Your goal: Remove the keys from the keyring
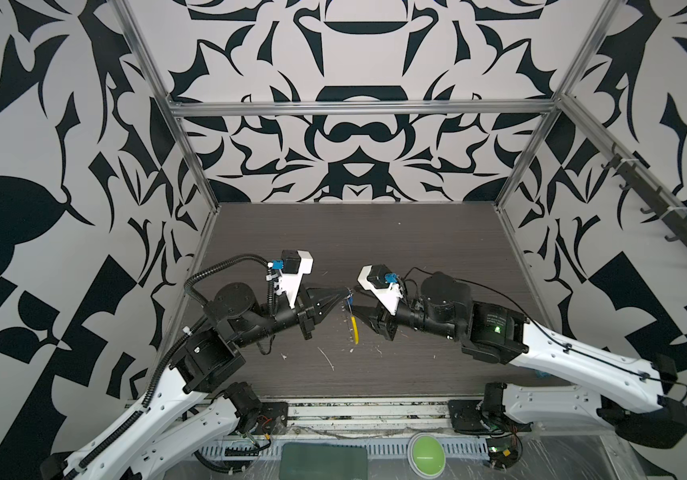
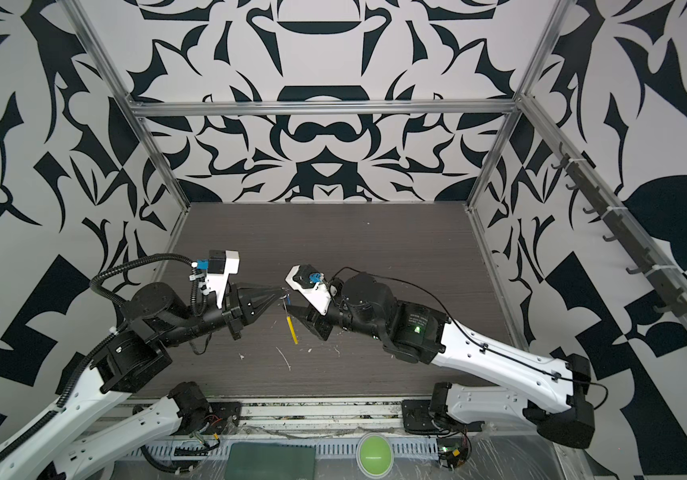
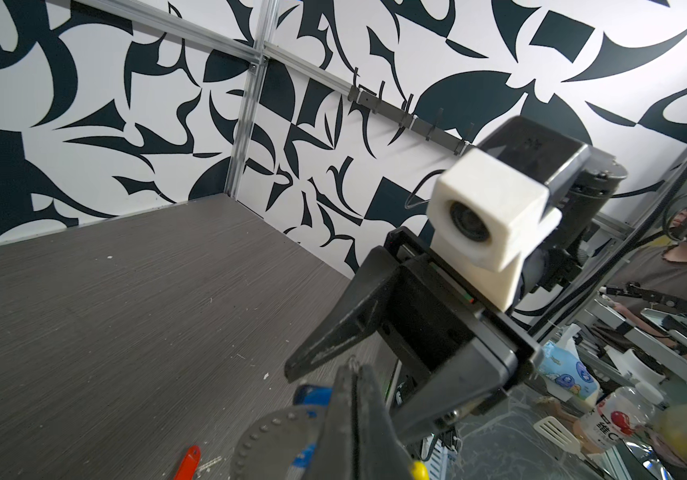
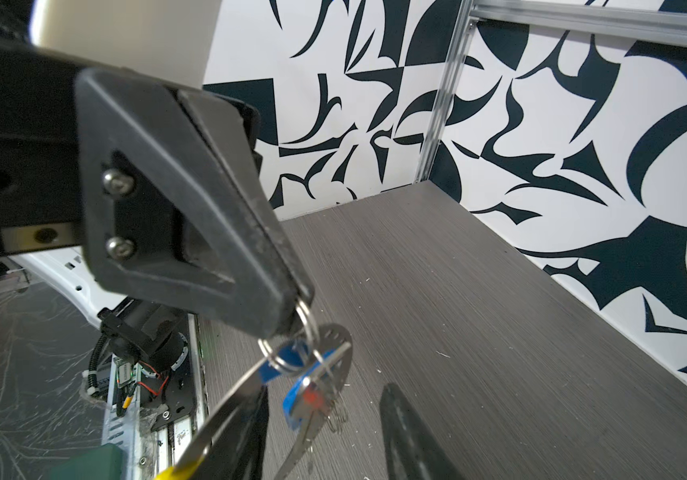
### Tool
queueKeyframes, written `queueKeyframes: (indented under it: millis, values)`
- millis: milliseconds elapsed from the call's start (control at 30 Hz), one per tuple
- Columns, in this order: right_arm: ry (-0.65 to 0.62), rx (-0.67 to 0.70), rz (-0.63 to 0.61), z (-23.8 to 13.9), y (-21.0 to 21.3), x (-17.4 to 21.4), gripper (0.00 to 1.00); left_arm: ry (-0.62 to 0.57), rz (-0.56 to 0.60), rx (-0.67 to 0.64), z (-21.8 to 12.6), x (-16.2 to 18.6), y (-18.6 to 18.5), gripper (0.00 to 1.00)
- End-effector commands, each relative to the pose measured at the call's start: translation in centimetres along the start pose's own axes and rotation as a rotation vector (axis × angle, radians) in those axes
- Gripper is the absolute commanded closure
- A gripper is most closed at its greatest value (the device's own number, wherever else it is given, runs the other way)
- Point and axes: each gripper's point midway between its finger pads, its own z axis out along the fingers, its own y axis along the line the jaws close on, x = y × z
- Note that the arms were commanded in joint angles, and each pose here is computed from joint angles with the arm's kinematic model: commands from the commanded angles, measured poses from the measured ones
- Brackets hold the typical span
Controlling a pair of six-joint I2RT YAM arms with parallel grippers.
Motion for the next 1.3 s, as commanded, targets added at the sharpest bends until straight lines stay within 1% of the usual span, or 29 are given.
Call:
queueKeyframes:
  millis: [0, 233, 367, 467, 700, 1000, 1267]
  values:
    - [-0.099, 0.020, -0.025, -0.7, -0.3, -3.4, 0.58, -0.024, 0.003, 0.038, 0.0, -0.5, -0.7, 1.00]
    - [-0.114, 0.011, -0.036, -0.9, -0.1, -4.1, 0.69, -0.022, 0.001, 0.040, 0.0, -0.3, -0.7, 1.00]
    - [-0.111, -0.001, -0.035, -1.1, 0.1, -4.1, 0.73, -0.035, 0.000, 0.031, -0.2, -0.4, -0.6, 1.00]
    - [-0.110, -0.010, -0.036, -1.3, 0.3, -4.1, 0.80, -0.043, 0.000, 0.028, -0.3, -0.5, -0.6, 1.00]
    - [-0.084, -0.036, -0.047, -1.0, 1.0, -3.5, 1.00, -0.078, -0.003, 0.005, -0.4, -1.1, -0.1, 1.00]
    - [-0.040, -0.098, -0.092, -0.3, 3.0, -2.7, 1.00, -0.112, -0.003, -0.013, -0.5, -1.6, 0.2, 1.00]
    - [0.002, -0.165, -0.078, 0.7, 4.4, -1.3, 1.00, -0.140, 0.009, -0.004, -1.1, -1.9, -0.2, 1.00]
